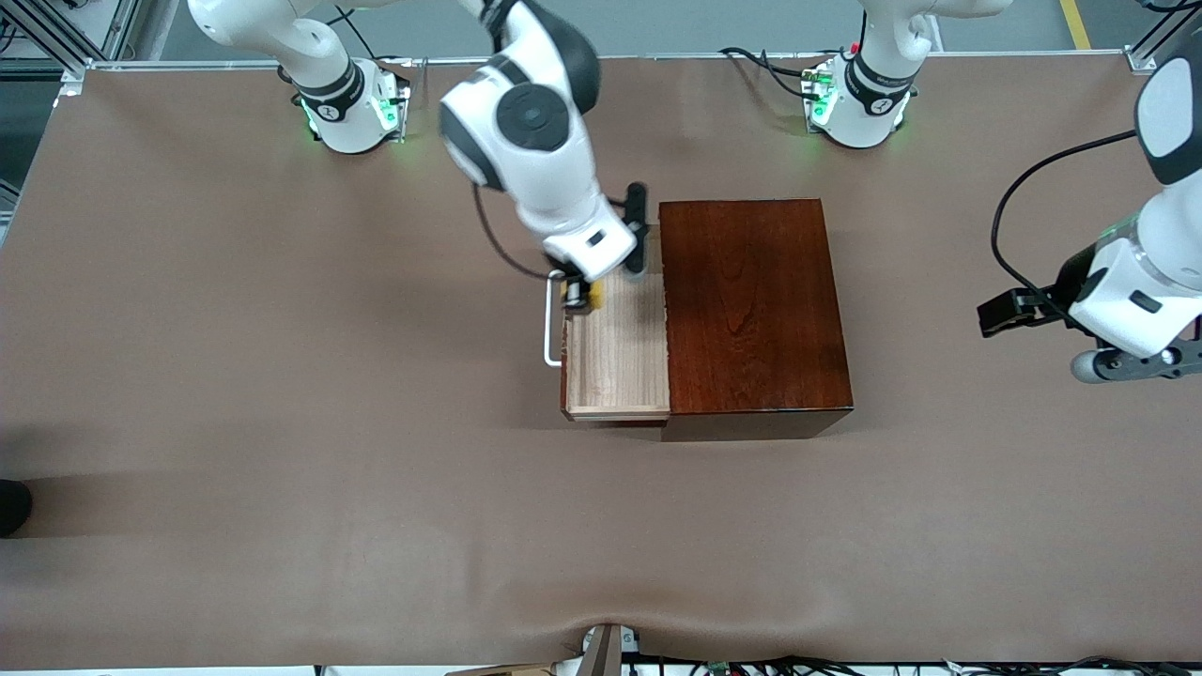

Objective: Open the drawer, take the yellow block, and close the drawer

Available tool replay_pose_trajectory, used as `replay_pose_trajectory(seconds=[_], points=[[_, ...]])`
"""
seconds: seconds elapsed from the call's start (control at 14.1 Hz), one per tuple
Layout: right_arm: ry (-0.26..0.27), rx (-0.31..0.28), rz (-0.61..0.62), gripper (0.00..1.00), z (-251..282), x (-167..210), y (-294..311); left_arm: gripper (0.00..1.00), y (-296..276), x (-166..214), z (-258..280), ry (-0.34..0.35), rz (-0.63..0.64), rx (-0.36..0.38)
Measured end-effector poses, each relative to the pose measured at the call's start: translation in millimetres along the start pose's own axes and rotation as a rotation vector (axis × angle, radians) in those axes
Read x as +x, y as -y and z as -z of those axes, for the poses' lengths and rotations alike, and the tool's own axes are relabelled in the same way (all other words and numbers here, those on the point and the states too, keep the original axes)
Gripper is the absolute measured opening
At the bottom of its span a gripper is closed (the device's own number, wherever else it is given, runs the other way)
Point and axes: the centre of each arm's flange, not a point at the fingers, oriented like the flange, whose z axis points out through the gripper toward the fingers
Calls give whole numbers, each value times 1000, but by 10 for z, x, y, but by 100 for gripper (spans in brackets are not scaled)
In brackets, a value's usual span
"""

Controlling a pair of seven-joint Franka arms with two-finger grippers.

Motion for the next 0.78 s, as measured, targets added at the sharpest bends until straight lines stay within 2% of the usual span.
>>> replay_pose_trajectory(seconds=[0.21, 0.43, 0.78], points=[[9, -4, -102, 56, 90, -501, -454, 100, -413, -90, 22, -6, -16, -1], [47, 23, -232, 56, 121, -1023, -762, 100, -993, -268, 40, -12, 7, 2], [102, 69, -472, 56, -183, -2421, -1371, 100, -2059, -568, -120, -45, 129, -8]])
